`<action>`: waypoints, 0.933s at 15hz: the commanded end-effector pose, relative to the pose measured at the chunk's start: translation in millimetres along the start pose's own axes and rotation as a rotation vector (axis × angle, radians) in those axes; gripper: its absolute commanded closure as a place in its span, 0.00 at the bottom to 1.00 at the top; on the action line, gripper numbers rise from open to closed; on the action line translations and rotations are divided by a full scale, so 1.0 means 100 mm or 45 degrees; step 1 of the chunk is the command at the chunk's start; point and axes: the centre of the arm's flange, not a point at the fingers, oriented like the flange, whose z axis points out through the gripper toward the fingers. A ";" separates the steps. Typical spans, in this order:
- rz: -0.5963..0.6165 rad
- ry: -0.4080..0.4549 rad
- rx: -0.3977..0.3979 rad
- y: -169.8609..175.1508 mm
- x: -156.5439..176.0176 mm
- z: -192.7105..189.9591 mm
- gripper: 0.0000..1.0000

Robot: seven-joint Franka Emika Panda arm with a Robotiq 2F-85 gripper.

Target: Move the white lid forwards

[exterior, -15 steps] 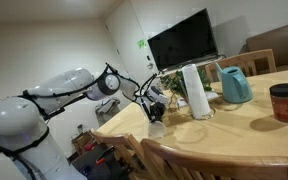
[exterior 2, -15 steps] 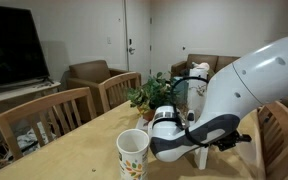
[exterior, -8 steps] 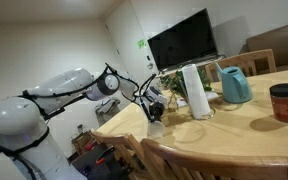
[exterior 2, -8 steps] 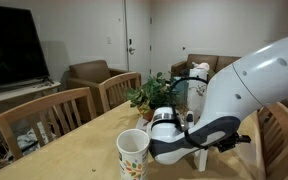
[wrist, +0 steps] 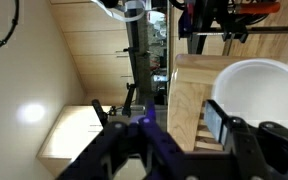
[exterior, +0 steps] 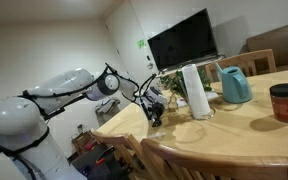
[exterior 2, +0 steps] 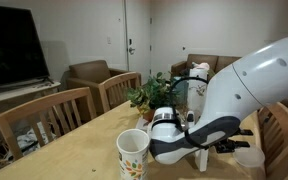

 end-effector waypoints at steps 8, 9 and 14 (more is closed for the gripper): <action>-0.019 -0.076 -0.027 0.01 0.11 -0.13 0.00; -0.044 -0.074 0.013 0.03 0.11 -0.11 0.00; -0.066 -0.067 0.292 0.16 0.07 -0.13 0.00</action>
